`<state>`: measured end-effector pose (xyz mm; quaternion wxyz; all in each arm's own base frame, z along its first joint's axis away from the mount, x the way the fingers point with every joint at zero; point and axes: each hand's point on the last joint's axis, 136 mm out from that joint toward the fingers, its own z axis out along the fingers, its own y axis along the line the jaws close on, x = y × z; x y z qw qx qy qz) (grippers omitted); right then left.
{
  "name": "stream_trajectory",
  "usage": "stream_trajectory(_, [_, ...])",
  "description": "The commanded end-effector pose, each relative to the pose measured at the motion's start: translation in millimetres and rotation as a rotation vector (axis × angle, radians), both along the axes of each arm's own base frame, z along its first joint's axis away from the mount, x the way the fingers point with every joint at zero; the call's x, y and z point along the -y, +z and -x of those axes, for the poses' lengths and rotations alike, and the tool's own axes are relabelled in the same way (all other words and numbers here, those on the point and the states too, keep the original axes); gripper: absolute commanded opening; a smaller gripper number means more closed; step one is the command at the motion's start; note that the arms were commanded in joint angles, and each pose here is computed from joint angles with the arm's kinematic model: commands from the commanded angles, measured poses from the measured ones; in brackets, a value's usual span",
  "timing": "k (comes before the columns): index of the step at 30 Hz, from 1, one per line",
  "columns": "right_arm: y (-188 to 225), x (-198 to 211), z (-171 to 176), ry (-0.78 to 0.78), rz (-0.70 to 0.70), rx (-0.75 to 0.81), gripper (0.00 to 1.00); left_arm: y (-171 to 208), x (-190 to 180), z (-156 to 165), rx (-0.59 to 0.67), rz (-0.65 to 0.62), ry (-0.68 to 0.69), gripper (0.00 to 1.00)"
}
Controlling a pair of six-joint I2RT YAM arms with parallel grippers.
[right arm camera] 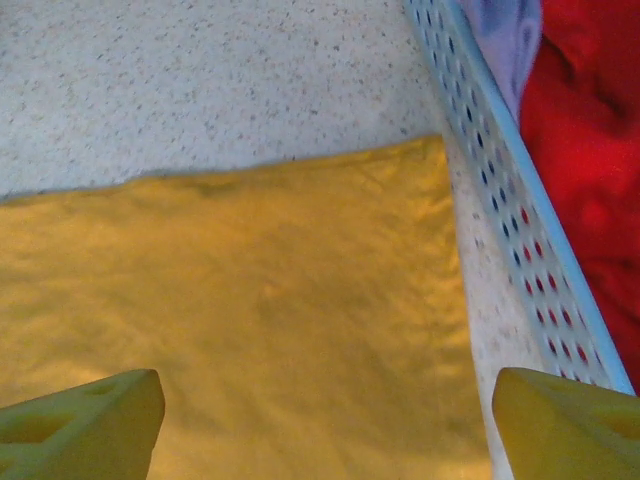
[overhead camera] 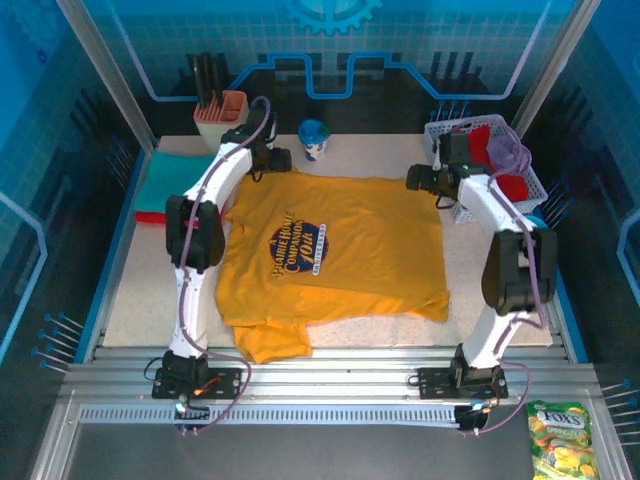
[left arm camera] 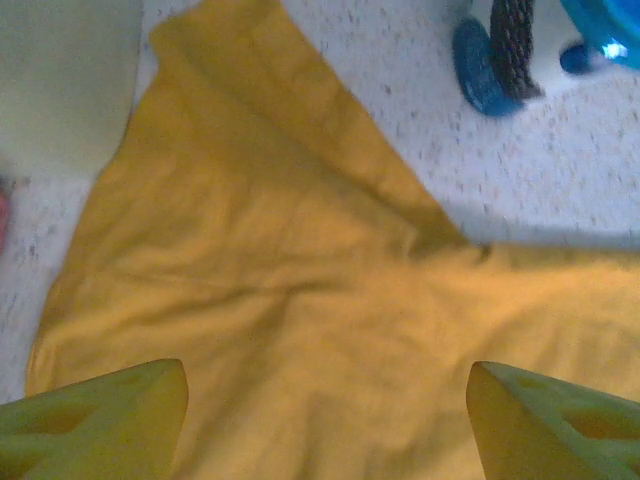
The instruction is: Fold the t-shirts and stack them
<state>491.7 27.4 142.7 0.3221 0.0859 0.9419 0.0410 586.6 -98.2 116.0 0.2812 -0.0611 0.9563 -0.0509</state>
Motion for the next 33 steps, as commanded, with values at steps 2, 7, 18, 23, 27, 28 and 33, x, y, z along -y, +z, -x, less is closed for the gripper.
stream_trajectory(2, [-26.6,-3.5,-21.4,0.029,0.056,-0.065,0.82,-25.7,-43.0,-13.3,-0.069,-0.023,0.097,0.73])
stream_trajectory(7, [-39.4,0.7,-43.0,0.01,0.071,-0.094,0.79,-34.3,-60.8,-20.3,-0.063,-0.021,0.13,0.72])
stream_trajectory(18, [-78.3,3.2,-63.7,-0.02,0.084,-0.23,0.73,-67.3,-83.3,-9.7,-0.162,0.0,0.208,0.66])
stream_trajectory(23, [-99.8,0.1,-68.7,-0.006,0.053,-0.277,0.74,-76.6,-76.2,-11.6,-0.172,0.039,0.205,0.66])
stream_trajectory(27, [-107.0,-4.3,-72.4,0.011,0.04,-0.299,0.74,-81.6,-74.3,-10.1,-0.199,0.053,0.215,0.62])
stream_trajectory(28, [-109.2,-6.3,-73.5,0.017,0.029,-0.304,0.74,-82.3,-74.4,-8.2,-0.207,0.055,0.222,0.6])
stream_trajectory(33, [-117.0,-12.1,-75.1,0.023,-0.002,-0.331,0.71,-92.7,-74.5,2.1,-0.263,0.052,0.241,0.54])
